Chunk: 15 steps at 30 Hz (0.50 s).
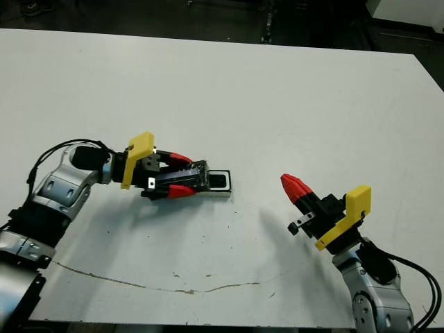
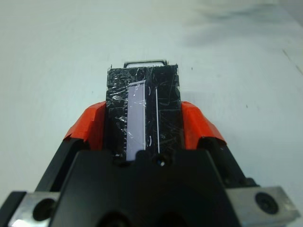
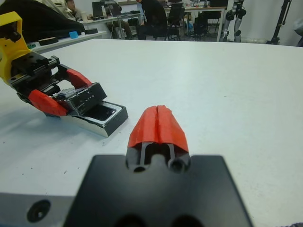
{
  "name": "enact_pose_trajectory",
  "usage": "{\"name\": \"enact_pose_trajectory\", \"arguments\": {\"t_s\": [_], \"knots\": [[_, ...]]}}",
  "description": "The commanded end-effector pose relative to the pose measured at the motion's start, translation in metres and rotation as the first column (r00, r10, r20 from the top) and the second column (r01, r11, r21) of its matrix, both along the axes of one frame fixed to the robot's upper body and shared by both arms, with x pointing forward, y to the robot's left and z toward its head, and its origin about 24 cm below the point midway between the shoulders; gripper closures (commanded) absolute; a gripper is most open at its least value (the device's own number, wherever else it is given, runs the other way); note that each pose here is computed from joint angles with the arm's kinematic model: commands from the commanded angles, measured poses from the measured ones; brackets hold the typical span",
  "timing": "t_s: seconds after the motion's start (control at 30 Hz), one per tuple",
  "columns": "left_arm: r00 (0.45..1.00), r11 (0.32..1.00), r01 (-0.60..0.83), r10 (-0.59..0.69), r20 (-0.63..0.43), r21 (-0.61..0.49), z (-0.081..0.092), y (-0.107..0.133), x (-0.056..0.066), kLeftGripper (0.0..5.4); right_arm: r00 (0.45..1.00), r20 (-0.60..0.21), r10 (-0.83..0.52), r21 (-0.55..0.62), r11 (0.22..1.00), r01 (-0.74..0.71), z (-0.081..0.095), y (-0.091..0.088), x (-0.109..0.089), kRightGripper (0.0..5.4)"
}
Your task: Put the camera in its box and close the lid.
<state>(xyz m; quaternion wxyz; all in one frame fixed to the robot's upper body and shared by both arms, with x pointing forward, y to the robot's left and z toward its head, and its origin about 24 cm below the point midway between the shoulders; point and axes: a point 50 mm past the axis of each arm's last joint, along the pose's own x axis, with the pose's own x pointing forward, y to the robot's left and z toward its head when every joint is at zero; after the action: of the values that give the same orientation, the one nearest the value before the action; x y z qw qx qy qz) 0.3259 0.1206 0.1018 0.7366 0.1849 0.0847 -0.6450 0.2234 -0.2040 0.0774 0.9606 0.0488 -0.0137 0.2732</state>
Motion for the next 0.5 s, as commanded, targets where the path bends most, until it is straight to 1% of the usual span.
{"name": "enact_pose_trajectory", "arguments": {"t_s": [0.03, 0.17, 0.27, 0.37, 0.5], "knots": [[0.994, 0.998, 0.065, -0.065, -0.092, -0.002, -0.025, -0.016, -0.010, 2.24, 1.000, -0.006, -0.013, -0.023, 1.000, 0.013, -0.001, -0.004, -0.002, 5.40], [0.990, 0.997, 0.079, -0.077, -0.121, 0.010, -0.031, -0.023, -0.008, 2.24, 1.000, 0.009, -0.008, -0.029, 1.000, 0.008, 0.000, -0.005, -0.002, 5.40], [0.990, 0.994, 0.107, -0.104, -0.099, 0.025, -0.033, -0.029, -0.006, 2.24, 1.000, -0.005, -0.006, -0.008, 1.000, 0.006, -0.001, -0.005, -0.002, 5.40], [0.989, 0.993, 0.117, -0.114, -0.098, 0.028, -0.036, -0.034, -0.005, 2.24, 1.000, -0.005, -0.012, -0.013, 1.000, 0.012, 0.000, -0.007, -0.002, 5.40], [0.986, 0.993, 0.110, -0.103, -0.133, 0.043, -0.044, -0.039, -0.004, 2.24, 1.000, -0.005, -0.019, -0.007, 1.000, 0.019, 0.000, -0.007, -0.002, 5.40]]}}
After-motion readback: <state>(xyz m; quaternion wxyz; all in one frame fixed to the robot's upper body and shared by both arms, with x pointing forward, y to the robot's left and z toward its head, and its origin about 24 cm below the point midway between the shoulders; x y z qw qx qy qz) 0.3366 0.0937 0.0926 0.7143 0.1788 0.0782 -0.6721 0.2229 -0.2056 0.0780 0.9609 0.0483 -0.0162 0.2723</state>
